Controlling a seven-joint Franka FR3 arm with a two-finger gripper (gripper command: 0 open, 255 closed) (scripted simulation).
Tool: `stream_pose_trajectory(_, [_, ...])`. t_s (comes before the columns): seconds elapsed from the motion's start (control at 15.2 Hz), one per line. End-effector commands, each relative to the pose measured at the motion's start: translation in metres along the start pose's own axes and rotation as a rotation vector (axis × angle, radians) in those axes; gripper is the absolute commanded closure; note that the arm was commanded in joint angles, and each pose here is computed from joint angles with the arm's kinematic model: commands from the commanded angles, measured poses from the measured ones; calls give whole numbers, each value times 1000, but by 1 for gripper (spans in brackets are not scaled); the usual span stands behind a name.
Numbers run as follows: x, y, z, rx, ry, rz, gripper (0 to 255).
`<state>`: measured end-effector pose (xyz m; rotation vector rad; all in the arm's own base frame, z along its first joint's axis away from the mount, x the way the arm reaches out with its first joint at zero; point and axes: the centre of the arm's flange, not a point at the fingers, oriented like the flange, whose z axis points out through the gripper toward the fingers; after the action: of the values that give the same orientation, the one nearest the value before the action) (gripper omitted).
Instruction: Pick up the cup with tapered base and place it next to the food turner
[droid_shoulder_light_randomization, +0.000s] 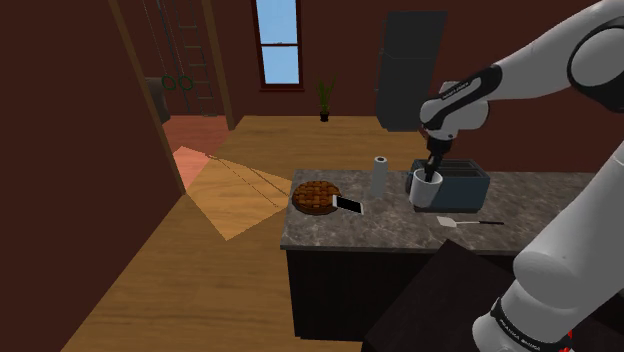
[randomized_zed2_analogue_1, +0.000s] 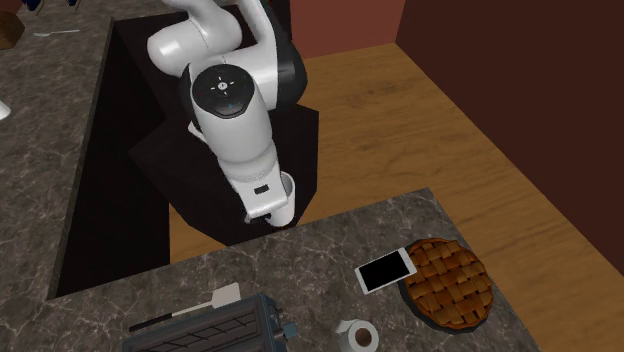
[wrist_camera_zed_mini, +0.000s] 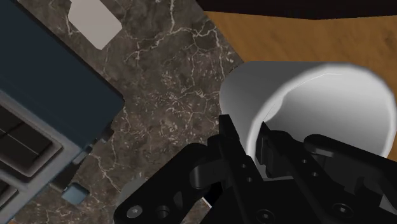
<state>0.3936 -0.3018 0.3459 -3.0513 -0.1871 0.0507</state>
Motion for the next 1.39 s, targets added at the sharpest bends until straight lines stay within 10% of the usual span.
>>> stream_pose_trajectory(0.0, [-23,14,-1,0,0,-1,255])
stream_pose_trajectory(0.59, [-124,77,-4,0,0,-1,255])
stream_pose_trajectory(1.32, [-123,82,54,0,0,-1,255])
